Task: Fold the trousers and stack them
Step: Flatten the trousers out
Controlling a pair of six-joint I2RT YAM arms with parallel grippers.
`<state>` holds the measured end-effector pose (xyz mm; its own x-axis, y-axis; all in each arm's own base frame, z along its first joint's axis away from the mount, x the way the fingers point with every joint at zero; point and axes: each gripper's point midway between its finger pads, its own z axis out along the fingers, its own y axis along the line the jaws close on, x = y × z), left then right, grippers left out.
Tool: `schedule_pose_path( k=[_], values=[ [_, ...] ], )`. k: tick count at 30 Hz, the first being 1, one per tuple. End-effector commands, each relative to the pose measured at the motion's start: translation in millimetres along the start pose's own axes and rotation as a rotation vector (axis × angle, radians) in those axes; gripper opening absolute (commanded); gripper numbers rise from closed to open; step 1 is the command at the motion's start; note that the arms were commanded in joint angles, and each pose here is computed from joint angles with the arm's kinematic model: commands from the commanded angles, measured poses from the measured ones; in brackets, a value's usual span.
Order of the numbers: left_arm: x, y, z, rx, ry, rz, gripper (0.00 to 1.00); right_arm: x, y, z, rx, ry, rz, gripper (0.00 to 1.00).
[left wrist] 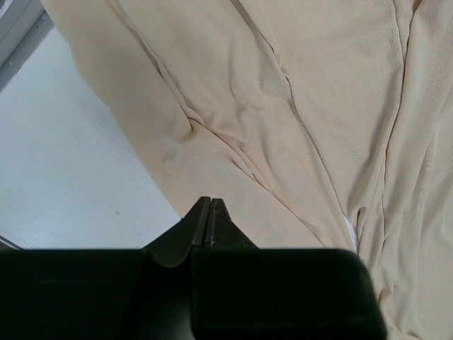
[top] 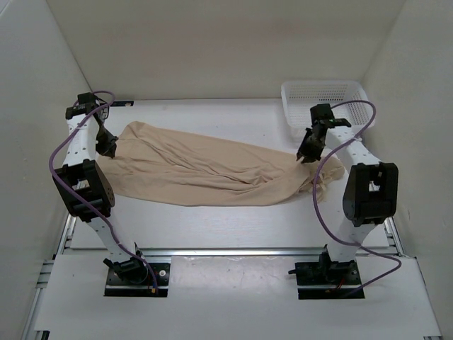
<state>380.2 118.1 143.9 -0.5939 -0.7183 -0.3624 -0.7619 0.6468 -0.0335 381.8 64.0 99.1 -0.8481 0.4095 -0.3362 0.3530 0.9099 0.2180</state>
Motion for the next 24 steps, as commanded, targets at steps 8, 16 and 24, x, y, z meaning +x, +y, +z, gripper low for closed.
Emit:
schedule_pose_path(
  k=[8,16,24],
  values=[
    [-8,3,-19,0.012,-0.050,0.009,0.10,-2,-41,-68,0.110,-0.210,0.058,0.62],
    [-7,2,-20,0.019,-0.045,0.010,0.10,43,-83,-65,0.081,-0.136,0.214,0.10],
    [-4,-1,-18,0.023,-0.045,0.027,0.10,77,-77,-19,-0.085,0.009,0.224,0.40]
  ],
)
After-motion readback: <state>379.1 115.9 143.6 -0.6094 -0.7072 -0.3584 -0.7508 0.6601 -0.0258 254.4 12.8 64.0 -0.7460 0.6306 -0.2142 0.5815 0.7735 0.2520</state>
